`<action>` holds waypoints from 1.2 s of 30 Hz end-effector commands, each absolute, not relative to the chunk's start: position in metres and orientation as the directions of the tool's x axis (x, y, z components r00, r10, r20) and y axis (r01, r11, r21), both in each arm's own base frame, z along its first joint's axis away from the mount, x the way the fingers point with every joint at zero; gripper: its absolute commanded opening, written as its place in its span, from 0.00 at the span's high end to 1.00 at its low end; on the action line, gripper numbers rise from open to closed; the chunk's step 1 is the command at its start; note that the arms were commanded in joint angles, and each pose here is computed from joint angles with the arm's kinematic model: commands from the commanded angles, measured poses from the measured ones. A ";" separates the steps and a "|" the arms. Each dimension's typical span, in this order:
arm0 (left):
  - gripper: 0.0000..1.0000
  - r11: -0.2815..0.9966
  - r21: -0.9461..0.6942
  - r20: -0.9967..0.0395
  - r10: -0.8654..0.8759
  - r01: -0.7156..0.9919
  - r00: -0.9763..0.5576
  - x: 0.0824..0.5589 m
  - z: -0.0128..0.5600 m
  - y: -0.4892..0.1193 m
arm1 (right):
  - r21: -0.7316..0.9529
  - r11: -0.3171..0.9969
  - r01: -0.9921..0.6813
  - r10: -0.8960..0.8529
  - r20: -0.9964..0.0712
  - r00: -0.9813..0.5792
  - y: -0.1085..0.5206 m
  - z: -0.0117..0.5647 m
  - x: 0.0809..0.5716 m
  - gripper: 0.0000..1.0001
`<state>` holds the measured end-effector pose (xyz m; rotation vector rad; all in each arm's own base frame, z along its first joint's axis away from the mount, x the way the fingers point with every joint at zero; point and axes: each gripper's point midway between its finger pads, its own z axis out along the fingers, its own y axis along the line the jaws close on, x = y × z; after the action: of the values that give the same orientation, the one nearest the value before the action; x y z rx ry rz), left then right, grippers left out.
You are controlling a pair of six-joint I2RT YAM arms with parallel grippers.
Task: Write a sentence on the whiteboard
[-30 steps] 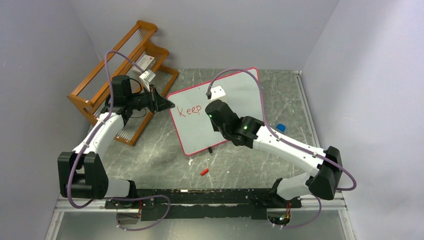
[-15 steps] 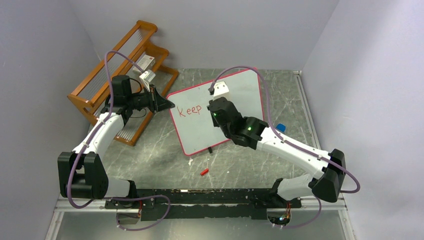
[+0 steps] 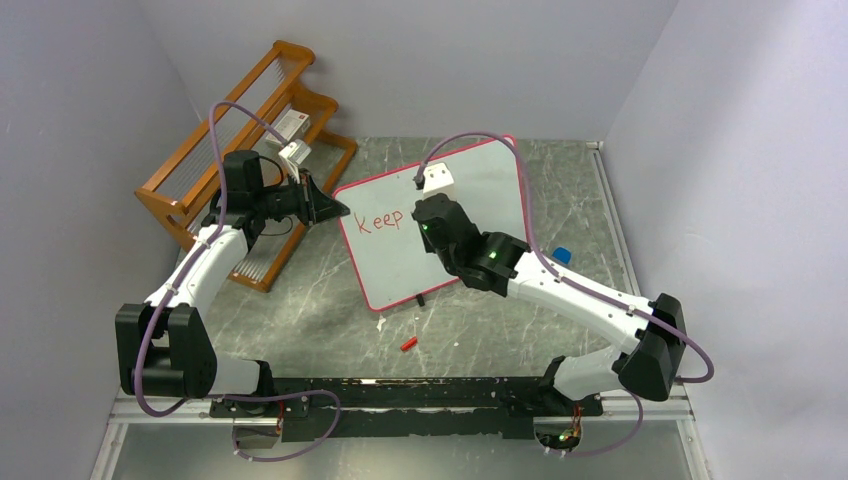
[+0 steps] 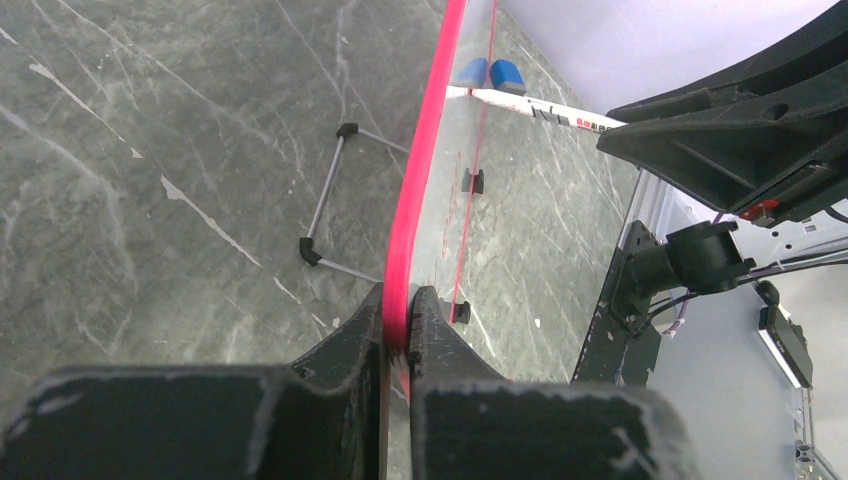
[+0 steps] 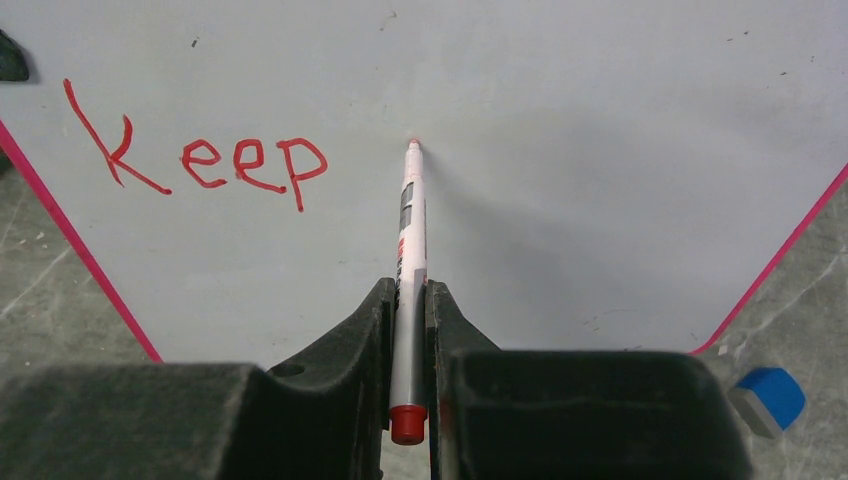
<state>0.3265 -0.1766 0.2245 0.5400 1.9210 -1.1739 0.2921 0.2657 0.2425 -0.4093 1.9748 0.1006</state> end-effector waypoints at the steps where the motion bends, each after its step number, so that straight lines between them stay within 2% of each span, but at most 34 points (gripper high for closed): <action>1: 0.95 0.539 -0.488 -0.807 0.022 0.687 -0.591 0.331 0.193 -0.175 | -0.109 0.946 -0.305 -0.218 -0.910 -0.353 0.265 0.249 0.301 1.00; 17: 0.95 0.542 -0.487 -0.806 0.022 0.685 -0.591 0.331 0.192 -0.175 | -0.127 0.959 -0.255 -0.217 -0.905 -0.365 0.252 0.246 0.303 1.00; 36: 0.95 0.543 -0.488 -0.805 0.021 0.683 -0.593 0.331 0.192 -0.175 | -0.100 0.948 -0.304 -0.231 -0.870 -0.435 0.255 0.224 0.290 1.00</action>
<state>0.3267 -0.1765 0.2242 0.5392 1.9219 -1.1734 0.2935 0.2555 0.2356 -0.3724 2.0040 0.0693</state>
